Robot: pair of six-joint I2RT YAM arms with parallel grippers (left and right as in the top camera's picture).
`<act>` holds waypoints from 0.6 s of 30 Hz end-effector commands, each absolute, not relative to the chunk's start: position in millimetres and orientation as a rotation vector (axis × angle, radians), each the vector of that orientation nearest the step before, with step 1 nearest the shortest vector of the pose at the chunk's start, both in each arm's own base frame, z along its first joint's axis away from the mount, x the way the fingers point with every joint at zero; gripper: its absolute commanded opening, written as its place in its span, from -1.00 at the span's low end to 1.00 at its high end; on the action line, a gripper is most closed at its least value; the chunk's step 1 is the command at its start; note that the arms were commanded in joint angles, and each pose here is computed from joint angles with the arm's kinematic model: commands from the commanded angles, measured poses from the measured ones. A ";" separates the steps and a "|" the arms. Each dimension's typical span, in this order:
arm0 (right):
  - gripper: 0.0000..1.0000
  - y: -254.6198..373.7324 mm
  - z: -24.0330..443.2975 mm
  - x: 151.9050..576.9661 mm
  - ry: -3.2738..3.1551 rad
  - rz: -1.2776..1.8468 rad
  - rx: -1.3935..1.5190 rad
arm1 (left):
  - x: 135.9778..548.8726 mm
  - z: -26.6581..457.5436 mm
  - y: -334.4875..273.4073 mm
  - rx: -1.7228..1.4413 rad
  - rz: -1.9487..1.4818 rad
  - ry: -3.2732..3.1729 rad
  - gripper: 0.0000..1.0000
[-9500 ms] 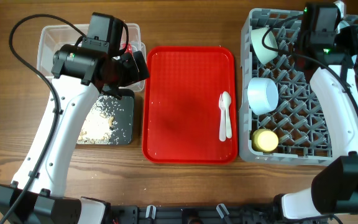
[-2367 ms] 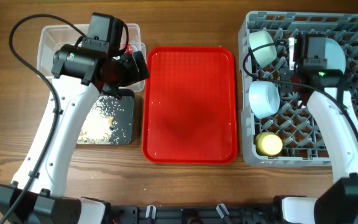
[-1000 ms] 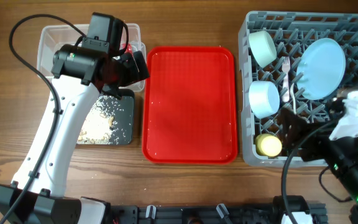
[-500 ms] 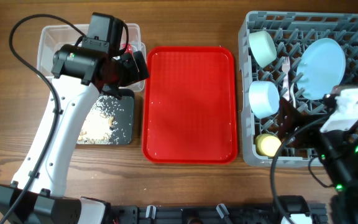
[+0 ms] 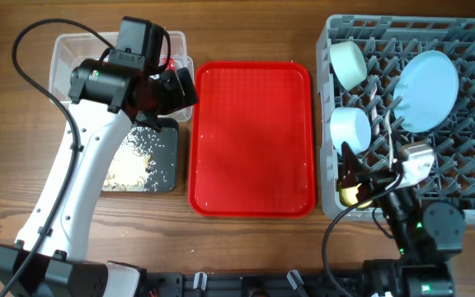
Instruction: Sort waste into correct bins and load items into the dishwasher rack
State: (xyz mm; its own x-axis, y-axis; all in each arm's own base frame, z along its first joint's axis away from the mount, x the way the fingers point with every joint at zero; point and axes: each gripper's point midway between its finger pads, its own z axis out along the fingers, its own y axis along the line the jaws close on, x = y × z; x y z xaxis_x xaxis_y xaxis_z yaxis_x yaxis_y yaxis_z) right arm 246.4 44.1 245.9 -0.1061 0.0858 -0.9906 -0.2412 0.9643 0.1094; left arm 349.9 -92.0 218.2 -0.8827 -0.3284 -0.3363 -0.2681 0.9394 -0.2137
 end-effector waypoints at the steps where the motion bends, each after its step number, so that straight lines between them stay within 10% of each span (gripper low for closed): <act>1: 0.99 49.6 233.6 243.3 1.619 0.316 -0.131 | 351.7 224.2 -88.1 -0.436 -0.212 2.700 1.00; 18: 1.00 46.4 189.4 240.7 1.589 0.283 -0.107 | 351.8 224.3 -88.1 -0.436 -0.212 2.699 1.00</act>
State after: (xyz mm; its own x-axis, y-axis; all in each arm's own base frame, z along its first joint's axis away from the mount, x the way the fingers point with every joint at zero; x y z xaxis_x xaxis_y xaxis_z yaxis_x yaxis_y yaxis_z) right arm 241.8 48.0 190.7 -0.0627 0.0892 -0.9940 -0.2523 0.9622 0.1022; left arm 350.0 -92.0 218.2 -0.8825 -0.3284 -0.3366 -0.2680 0.9394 -0.2139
